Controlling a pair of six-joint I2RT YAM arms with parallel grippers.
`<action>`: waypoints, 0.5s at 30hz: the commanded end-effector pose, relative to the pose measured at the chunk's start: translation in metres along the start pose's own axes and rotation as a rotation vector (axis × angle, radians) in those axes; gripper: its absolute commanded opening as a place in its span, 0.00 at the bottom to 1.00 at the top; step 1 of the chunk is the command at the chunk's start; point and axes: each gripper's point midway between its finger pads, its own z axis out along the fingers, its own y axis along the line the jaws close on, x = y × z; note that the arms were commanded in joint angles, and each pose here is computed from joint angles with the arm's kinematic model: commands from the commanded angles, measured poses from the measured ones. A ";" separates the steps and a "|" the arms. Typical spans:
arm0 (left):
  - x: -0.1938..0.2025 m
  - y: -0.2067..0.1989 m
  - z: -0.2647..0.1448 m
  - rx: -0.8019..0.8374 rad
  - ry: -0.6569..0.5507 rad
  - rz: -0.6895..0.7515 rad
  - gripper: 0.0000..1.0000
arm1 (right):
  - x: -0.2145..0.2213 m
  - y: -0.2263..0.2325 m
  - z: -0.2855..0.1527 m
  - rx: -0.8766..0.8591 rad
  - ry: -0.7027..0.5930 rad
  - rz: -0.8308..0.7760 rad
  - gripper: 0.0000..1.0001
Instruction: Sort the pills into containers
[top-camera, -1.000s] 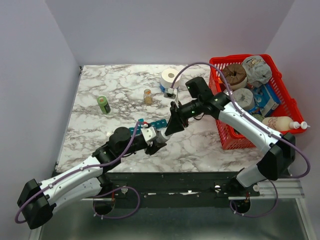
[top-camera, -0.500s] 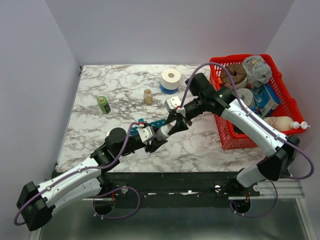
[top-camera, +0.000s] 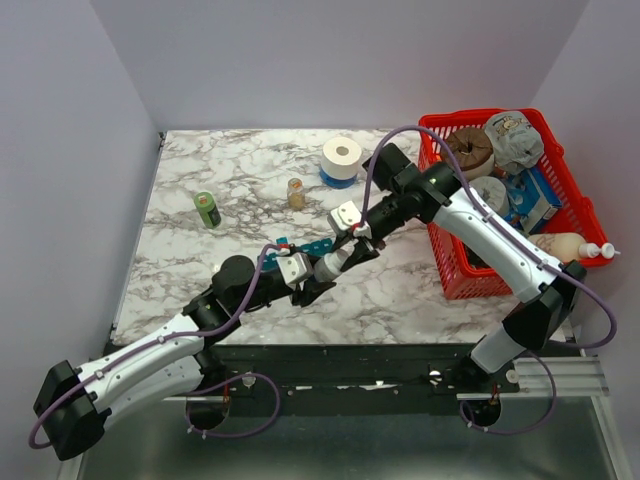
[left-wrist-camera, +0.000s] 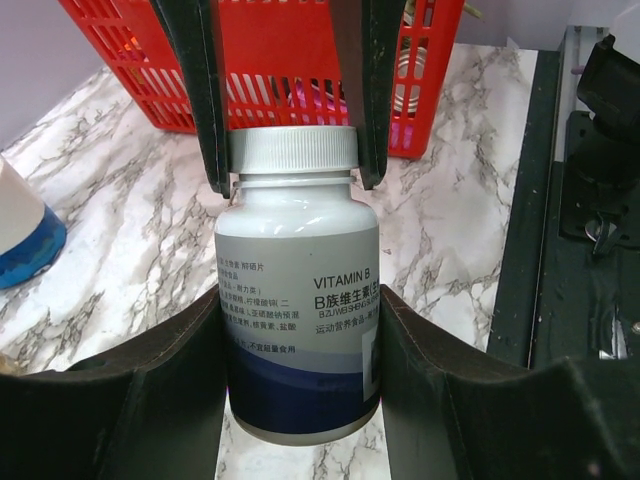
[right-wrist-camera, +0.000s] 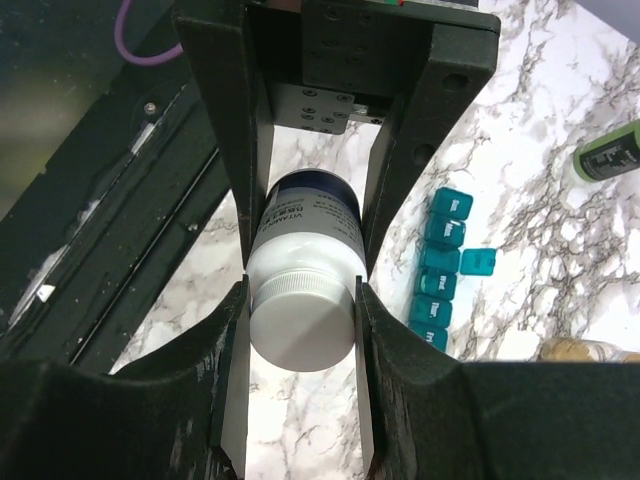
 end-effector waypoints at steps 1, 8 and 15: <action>0.011 -0.005 0.000 0.020 0.019 -0.030 0.00 | -0.004 0.001 -0.003 -0.028 -0.017 0.088 0.30; 0.015 -0.004 0.005 0.016 0.026 -0.052 0.00 | -0.023 -0.001 0.003 -0.059 -0.095 0.296 0.26; 0.018 -0.002 0.013 0.023 0.039 -0.051 0.00 | -0.033 0.004 0.010 -0.035 -0.036 0.261 0.24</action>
